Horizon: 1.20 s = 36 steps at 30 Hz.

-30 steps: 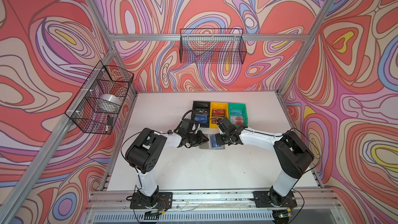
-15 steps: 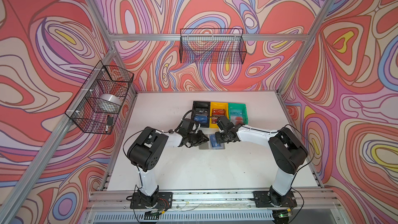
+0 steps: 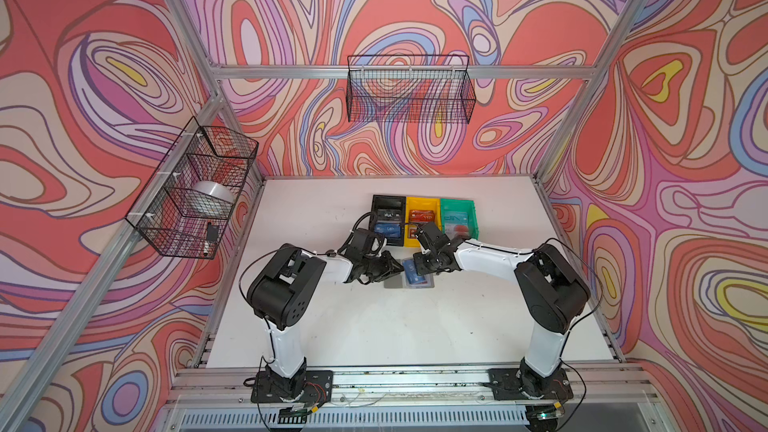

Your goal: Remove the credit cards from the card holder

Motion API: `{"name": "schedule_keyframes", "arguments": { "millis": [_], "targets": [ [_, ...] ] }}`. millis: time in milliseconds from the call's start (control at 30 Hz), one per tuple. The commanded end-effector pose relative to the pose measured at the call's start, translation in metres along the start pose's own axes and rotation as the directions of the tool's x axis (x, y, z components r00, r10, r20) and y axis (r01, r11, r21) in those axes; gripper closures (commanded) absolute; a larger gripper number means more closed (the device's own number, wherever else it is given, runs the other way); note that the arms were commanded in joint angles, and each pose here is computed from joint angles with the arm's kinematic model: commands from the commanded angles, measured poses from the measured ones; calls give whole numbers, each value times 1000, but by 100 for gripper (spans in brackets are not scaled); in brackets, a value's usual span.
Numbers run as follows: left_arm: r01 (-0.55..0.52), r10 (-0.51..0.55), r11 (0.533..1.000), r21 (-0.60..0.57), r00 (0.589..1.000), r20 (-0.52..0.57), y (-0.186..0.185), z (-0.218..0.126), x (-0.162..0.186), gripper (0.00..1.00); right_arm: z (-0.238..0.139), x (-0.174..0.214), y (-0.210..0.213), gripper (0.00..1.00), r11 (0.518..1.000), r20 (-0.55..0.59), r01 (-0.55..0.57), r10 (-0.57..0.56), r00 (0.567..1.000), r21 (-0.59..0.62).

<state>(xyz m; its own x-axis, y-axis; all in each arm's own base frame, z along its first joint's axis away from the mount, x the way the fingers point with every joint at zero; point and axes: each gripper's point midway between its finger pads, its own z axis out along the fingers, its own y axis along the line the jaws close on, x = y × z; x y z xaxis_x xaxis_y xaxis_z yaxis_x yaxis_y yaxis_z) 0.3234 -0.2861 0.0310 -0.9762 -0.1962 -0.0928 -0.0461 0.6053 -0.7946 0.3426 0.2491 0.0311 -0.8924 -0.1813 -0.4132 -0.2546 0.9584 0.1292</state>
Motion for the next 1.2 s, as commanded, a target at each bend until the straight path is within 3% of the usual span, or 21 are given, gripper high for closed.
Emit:
{"name": "schedule_keyframes", "arguments": {
  "millis": [0,400,567,1167],
  "targets": [
    [0,0,1000,23,1000,9,-5,5,-5,78,5,21,-6,99,1000,-64,4,-4,998,9],
    [3,-3,1000,-1,1000,-4,-1,14,-4,80,5,23,-8,99,1000,-66,-2,3,998,14],
    [-7,7,1000,-22,1000,-18,0,17,-2,88,6,26,-9,99,1000,-71,-5,6,997,16],
    [-15,12,997,-73,999,-47,13,18,7,97,4,30,-12,98,1000,-74,-10,12,997,25]
  ]
}}
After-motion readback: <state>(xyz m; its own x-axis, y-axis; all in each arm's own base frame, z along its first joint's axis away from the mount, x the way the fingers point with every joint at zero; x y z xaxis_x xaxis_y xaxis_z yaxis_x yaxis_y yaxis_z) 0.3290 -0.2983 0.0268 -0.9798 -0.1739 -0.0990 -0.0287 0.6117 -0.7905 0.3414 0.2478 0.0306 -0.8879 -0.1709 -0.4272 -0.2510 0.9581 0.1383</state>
